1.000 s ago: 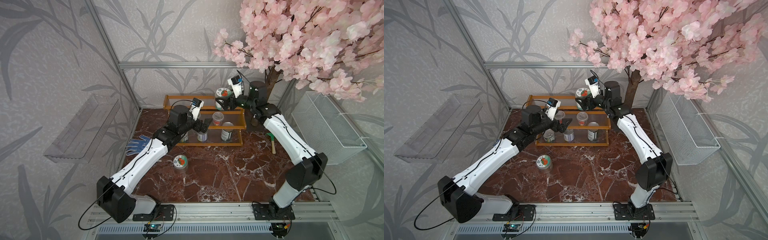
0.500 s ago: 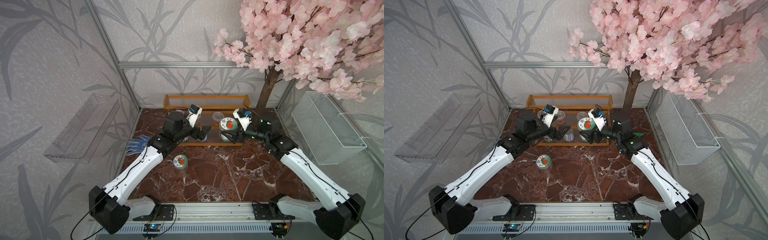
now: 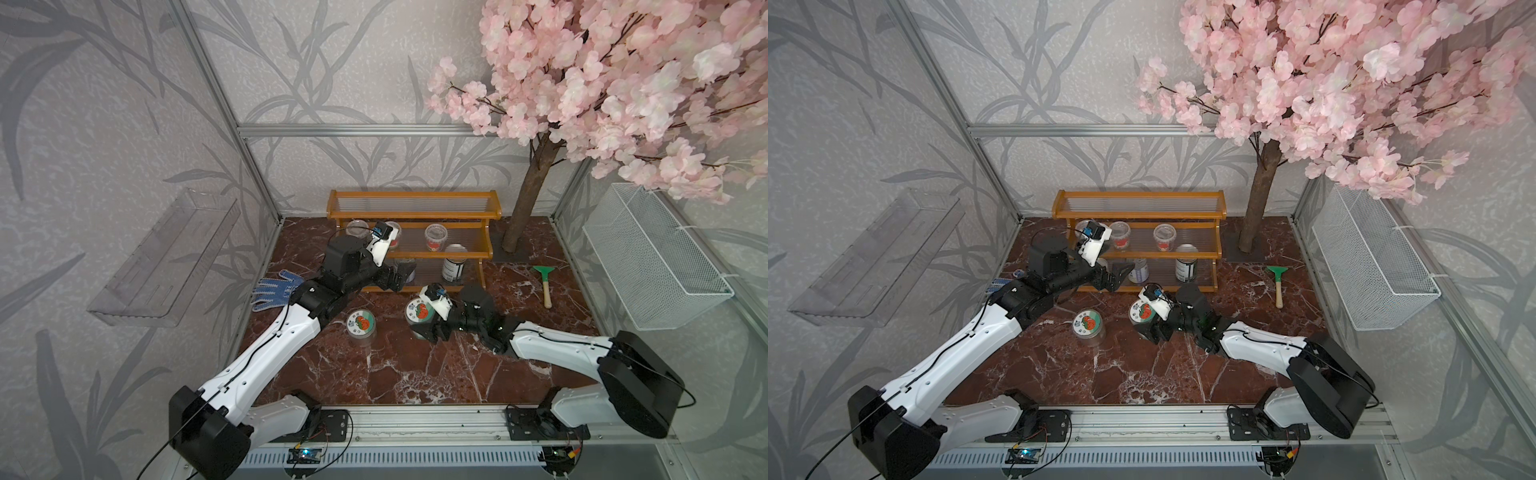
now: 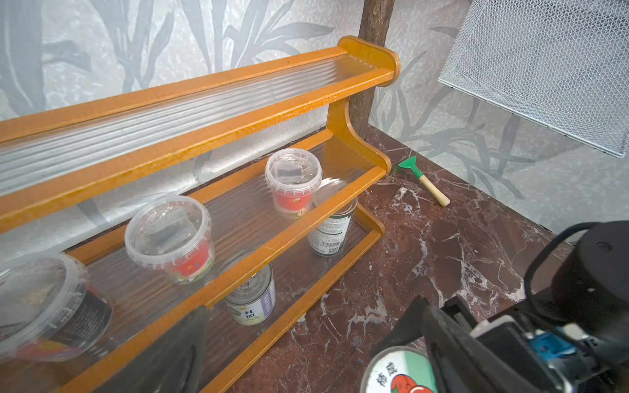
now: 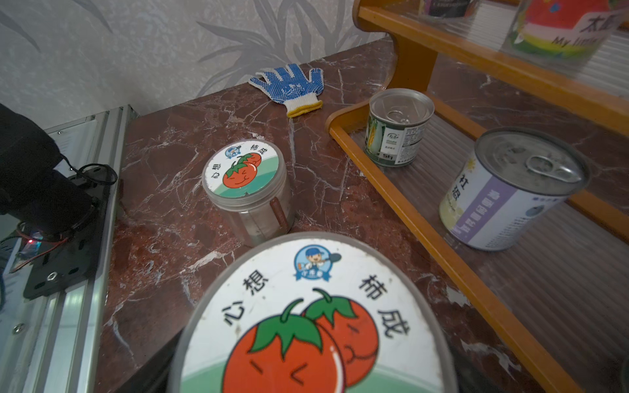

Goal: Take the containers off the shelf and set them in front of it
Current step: Place the container at the center of the board.

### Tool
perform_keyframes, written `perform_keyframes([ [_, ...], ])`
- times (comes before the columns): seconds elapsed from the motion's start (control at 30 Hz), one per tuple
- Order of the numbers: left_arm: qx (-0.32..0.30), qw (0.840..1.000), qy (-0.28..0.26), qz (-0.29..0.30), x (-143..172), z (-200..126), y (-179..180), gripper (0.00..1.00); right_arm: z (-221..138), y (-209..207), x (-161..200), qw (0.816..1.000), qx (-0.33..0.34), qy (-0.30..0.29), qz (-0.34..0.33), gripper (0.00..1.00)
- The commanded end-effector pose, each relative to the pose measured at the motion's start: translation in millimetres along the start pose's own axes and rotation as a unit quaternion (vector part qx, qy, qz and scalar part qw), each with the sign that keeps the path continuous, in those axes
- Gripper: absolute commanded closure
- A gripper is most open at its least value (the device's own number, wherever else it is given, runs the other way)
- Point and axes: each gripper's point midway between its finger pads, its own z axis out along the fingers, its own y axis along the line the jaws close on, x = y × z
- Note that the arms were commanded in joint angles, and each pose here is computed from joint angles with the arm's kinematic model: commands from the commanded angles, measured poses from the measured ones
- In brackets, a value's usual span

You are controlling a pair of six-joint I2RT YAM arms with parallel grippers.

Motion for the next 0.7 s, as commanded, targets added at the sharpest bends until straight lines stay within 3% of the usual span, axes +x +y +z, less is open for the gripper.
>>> perform_keyframes([
  [0.0,-0.008,1.0,-0.005,-0.007,-1.2,-7.5,2.1,0.0,14.7,-6.7,-33.1,0.995,0.009,-0.093,-0.023,0.29],
  [0.3,-0.014,1.0,0.007,-0.004,5.4,-10.1,4.7,0.0,51.5,-4.7,8.7,0.998,-0.007,-0.054,-0.021,0.26],
  [0.67,-0.016,1.0,0.01,-0.002,9.4,-8.2,9.2,0.0,63.1,8.9,32.3,0.999,-0.03,-0.02,-0.036,0.17],
])
